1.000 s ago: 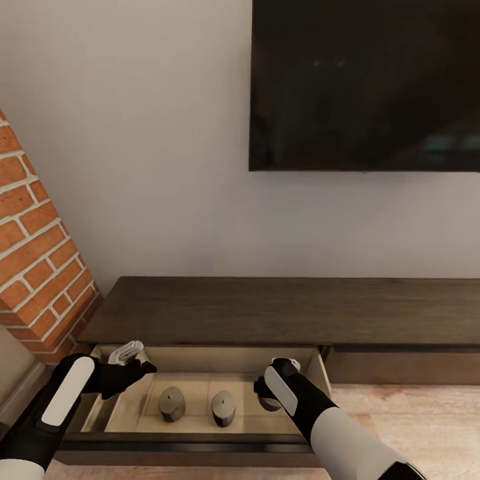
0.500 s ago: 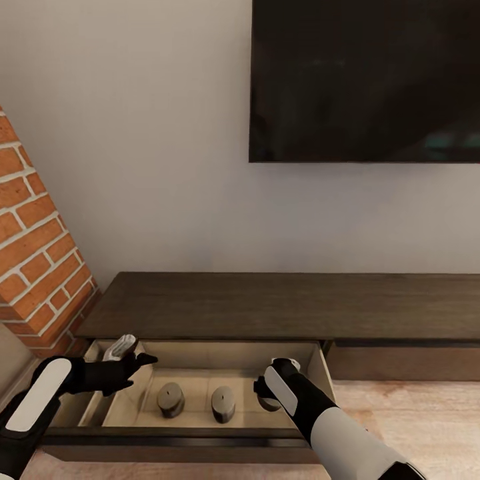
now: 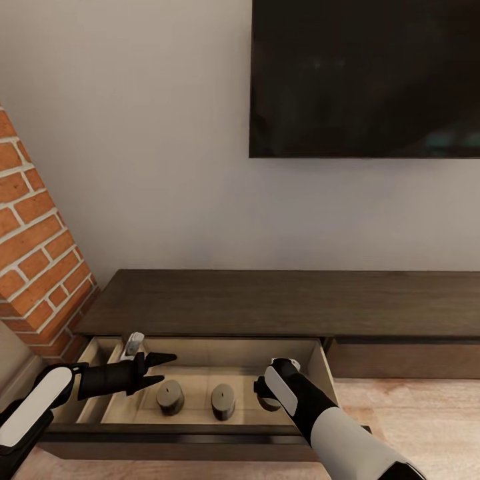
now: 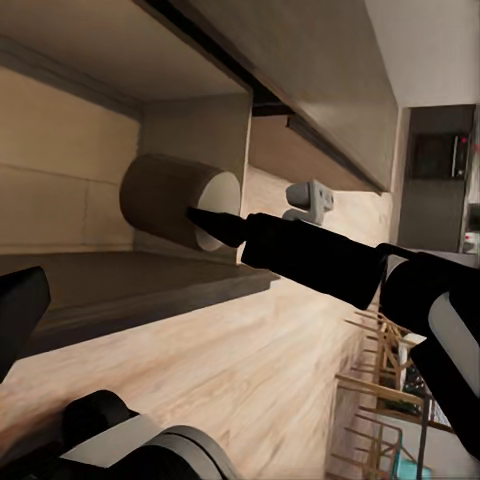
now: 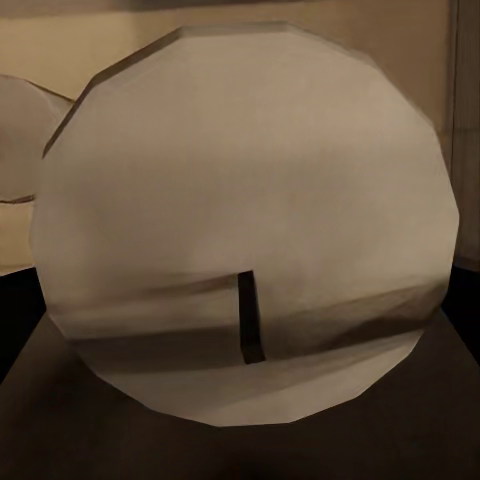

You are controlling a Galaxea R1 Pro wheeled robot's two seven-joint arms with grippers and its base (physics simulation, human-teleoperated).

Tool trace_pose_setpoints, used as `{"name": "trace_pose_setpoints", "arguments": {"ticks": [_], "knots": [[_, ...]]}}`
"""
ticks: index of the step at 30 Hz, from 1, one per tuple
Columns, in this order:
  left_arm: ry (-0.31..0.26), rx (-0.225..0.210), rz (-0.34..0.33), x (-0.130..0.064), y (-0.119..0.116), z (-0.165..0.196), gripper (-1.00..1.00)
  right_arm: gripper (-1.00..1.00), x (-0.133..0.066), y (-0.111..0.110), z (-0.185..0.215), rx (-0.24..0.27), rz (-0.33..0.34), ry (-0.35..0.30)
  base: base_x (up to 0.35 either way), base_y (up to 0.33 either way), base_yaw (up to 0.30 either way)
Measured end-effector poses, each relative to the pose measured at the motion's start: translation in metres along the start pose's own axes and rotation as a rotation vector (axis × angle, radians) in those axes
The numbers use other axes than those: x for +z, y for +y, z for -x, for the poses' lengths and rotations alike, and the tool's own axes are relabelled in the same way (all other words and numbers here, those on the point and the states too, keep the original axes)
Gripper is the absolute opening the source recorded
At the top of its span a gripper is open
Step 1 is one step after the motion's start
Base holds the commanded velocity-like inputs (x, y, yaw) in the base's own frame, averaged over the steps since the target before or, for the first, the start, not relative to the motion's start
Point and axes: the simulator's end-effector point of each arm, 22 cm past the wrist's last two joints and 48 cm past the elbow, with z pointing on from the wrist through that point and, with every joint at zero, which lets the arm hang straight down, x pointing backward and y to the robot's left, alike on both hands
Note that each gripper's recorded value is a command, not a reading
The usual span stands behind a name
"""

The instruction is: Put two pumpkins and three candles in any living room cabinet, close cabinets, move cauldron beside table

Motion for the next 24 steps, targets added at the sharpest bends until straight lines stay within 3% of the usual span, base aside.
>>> {"name": "trace_pose_setpoints", "arguments": {"ticks": [8, 17, 24], "knots": [[0.001, -0.001, -0.001, 0.000, 0.001, 0.000, 1.00, -1.00, 0.001, -0.001, 0.001, 0.009, -0.003, -0.009, 0.158, -0.007, 0.000], [0.001, -0.001, -0.001, 0.000, 0.001, 0.000, 1.00, -1.00, 0.003, -0.002, 0.001, 0.018, -0.006, -0.020, 0.017, -0.002, 0.000], [0.000, -0.001, 0.000, 0.006, 0.014, -0.004, 1.00, -1.00, 0.016, -0.003, -0.005, 0.019, -0.006, -0.019, 0.000, 0.000, 0.000]]}}
